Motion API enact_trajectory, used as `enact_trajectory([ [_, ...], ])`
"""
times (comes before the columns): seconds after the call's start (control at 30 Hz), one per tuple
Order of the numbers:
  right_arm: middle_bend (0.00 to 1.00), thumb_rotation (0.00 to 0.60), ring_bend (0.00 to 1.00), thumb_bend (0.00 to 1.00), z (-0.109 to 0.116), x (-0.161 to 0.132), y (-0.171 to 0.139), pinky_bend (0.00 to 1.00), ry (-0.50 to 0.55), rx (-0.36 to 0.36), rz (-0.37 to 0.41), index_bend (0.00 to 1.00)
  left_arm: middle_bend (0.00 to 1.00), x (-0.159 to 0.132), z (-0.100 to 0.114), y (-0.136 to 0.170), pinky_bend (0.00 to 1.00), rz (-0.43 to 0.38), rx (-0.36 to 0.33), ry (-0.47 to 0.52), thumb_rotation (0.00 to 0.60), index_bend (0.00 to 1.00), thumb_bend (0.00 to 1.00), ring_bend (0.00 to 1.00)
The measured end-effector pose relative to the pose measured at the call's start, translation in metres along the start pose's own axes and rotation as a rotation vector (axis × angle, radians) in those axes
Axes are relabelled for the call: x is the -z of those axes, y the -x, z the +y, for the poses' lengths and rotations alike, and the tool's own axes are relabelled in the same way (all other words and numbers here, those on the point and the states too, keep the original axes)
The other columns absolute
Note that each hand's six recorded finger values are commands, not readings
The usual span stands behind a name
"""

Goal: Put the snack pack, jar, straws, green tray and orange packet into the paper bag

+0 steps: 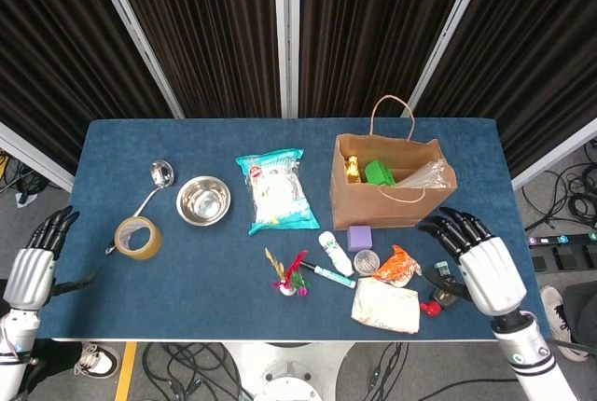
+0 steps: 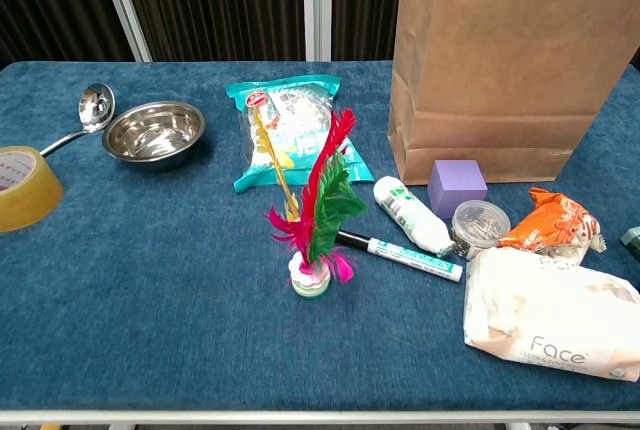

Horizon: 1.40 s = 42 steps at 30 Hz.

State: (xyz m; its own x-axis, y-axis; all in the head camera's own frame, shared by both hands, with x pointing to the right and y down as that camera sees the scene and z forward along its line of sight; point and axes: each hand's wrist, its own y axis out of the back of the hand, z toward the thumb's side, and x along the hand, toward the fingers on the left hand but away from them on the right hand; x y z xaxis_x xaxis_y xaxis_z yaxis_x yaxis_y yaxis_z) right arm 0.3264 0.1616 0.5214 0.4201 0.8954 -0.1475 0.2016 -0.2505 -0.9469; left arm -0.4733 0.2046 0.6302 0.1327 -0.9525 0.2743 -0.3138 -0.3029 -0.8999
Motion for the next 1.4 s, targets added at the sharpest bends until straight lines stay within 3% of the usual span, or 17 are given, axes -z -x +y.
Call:
enact_trajectory([
  [0.2, 0.3, 0.6, 0.2, 0.0, -0.032, 0.034, -0.024, 0.29, -0.122, -0.119, -0.029, 0.33, 0.14, -0.003, -0.004, 0.001, 0.16, -0.01, 0.007, 0.001, 0.6, 0.11, 0.06, 0.01],
  [0.5, 0.26, 0.6, 0.18, 0.0, -0.082, 0.037, -0.009, 0.3, -0.244, -0.328, 0.031, 0.33, 0.14, -0.003, -0.006, 0.002, 0.16, -0.001, 0.008, 0.001, 0.6, 0.11, 0.06, 0.01],
  [0.73, 0.26, 0.6, 0.18, 0.0, -0.098, 0.027, 0.017, 0.3, -0.321, -0.395, 0.074, 0.33, 0.14, 0.001, -0.004, 0.003, 0.16, 0.011, 0.001, 0.003, 0.6, 0.11, 0.06, 0.01],
  [1.4, 0.25, 0.6, 0.17, 0.0, -0.158, 0.034, 0.03, 0.29, -0.268, -0.551, 0.064, 0.32, 0.14, 0.008, -0.003, 0.003, 0.16, 0.023, 0.001, 0.012, 0.6, 0.11, 0.06, 0.01],
])
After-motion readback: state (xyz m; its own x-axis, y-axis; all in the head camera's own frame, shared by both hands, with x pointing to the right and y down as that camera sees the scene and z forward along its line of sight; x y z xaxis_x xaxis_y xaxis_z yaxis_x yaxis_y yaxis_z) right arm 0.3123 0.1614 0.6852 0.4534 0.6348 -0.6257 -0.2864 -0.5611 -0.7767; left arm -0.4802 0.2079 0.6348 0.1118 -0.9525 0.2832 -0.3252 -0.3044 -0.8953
